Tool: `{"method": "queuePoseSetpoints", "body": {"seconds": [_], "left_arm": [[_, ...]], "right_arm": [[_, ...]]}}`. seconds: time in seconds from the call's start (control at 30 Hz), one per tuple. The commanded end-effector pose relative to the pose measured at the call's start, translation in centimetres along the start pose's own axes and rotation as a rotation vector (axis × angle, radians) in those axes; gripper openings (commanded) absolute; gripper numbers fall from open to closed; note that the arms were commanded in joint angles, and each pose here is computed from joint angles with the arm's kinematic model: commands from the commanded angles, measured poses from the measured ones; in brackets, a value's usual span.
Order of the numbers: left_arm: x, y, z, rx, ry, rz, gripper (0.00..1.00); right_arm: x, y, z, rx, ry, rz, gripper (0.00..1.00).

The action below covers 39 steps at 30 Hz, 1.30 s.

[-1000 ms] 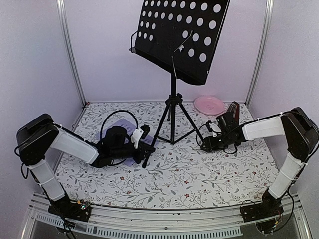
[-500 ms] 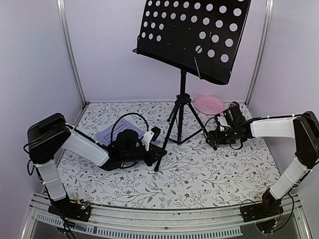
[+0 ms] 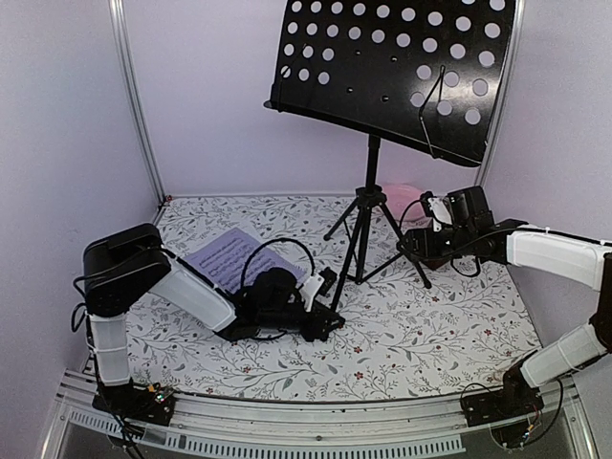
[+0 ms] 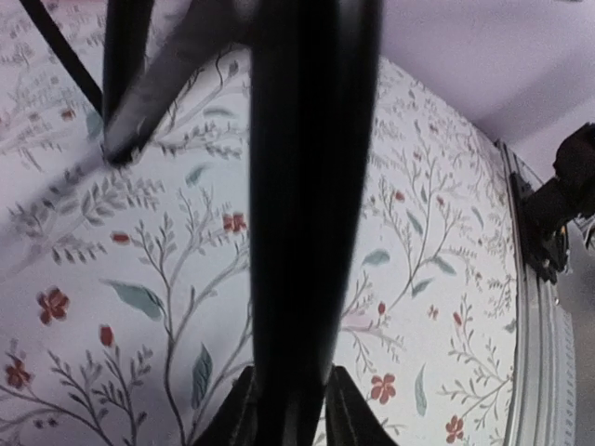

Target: Set up the instrument practice props

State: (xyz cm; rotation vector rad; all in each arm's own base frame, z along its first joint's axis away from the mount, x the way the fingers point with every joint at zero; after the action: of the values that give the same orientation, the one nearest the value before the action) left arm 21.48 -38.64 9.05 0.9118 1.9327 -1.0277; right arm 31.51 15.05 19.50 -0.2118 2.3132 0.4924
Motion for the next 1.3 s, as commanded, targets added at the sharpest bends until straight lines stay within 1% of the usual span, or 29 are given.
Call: {"method": "queuePoseSetpoints", "body": {"seconds": [0.0,0.13,0.23,0.3,0.43,0.53,0.63,0.73,1.0,1.27], "left_arm": [[6.3,-1.5,0.5,0.062,0.251,-0.08,0.29],[5.6,-1.7,-0.1,0.063,0.224,-0.063,0.4],[3.6,-1.9,-1.7,0.061,0.156,-0.022,0.5],[2.5,-1.3,-2.9,0.041,0.119,-0.008,0.53],[0.2,-0.4,-5.4,0.016,0.06,0.026,0.54],[-1.5,0.3,-7.0,-0.022,0.017,0.047,0.55],[-2.7,1.2,-8.4,-0.055,-0.029,0.037,0.57],[-3.4,2.0,-9.3,-0.087,-0.058,0.031,0.57],[-3.7,2.5,-10.3,-0.118,-0.081,0.015,0.58],[-4.0,2.6,-11.2,-0.158,-0.087,0.035,0.58]], "right_arm": [[-0.8,0.6,-1.6,-0.049,-0.052,-0.02,0.96],[-0.9,1.0,-3.1,-0.076,-0.089,-0.021,0.96],[-1.1,1.4,-4.4,-0.105,-0.137,-0.016,0.97],[-1.3,1.9,-5.4,-0.153,-0.184,-0.014,0.96],[-2.2,3.5,-7.5,-0.296,-0.294,-0.02,0.96],[-3.3,4.6,-8.4,-0.392,-0.349,-0.02,0.92],[-4.8,5.7,-8.9,-0.445,-0.402,0.004,0.86],[-5.9,7.5,-9.2,-0.473,-0.464,0.008,0.84],[-8.6,11.6,-7.2,-0.422,-0.514,-0.023,0.79],[-9.9,12.9,-5.1,-0.336,-0.519,-0.016,0.73]]}}
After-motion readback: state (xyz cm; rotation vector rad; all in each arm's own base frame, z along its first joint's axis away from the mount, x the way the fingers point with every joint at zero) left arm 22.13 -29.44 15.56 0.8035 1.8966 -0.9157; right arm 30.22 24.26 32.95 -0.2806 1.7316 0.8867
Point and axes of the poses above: each gripper's point midway between its finger pads, its own z axis out along the fingers, its own y axis along the line the jaws close on, x = y × z, the point moved 7 cm from there along -z, back along the fingers, and after that the axes turned 4 degrees about z, right-handed, at the moved point
